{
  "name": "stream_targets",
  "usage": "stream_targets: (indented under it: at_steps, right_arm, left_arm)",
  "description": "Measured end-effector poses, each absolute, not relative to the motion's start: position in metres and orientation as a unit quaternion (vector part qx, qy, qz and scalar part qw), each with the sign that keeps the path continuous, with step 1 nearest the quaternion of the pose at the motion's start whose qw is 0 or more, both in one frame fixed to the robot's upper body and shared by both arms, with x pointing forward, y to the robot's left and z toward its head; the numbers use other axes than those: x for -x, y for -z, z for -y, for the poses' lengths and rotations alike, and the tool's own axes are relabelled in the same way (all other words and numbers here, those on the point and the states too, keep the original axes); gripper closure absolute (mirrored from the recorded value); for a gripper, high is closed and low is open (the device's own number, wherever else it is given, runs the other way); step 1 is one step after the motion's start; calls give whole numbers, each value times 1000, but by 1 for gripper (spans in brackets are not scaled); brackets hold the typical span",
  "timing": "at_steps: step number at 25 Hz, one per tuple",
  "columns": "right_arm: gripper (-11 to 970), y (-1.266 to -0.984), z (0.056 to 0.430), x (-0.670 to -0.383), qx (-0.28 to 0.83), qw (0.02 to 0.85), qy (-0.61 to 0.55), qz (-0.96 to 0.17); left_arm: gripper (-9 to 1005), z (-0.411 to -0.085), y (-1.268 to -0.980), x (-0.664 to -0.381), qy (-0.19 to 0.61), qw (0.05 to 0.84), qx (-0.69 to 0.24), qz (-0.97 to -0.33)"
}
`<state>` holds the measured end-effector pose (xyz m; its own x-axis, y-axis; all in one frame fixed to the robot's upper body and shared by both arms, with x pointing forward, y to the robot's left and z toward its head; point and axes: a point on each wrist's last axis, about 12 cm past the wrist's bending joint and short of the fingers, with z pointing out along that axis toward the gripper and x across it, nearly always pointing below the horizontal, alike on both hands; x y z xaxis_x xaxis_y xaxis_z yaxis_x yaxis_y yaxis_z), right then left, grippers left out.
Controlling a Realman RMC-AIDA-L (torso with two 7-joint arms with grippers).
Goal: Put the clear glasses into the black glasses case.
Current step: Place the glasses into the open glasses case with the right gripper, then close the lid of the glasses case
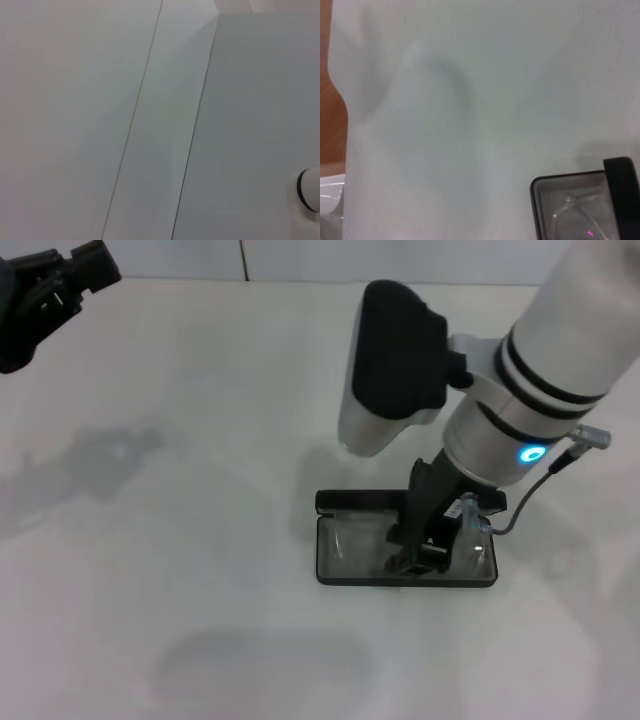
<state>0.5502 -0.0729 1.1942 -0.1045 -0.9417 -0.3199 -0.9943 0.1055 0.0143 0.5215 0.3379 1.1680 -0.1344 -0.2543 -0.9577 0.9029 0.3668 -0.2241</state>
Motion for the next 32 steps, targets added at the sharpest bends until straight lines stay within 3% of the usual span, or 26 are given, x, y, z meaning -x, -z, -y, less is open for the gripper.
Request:
stream_targets:
  at_steps: [11,17,21,26,28,32]
  right_arm:
    - [684,-1228,116,-531,622,200,-141,-744]
    - [684,-1269,191,-518,526,352,-192,-750]
    - [684,-1282,272,-508,413,474,-240,-739]
    - [685,-1255,355,-494,291,580,-355,-673]
    - [685,-1237,374,-488,253,606,-394,-643]
    - [685,-1212,394,-476,213,640,-417,-609]
  left_arm:
    - [913,-331,-1172,-528,497,585,-290,-571]
    - [913,-316,-1166,-531,510,536,-316,-594]
    - [912,-285,-1160,-540,524,495,-352,-598]
    - [895,-231,-1148,-550,540,450,-402,-587]
    - [884,-200,-1137,-561,538,426,-419,-594]
    - [883,-174,-1124,-574,516,407,-431,-618]
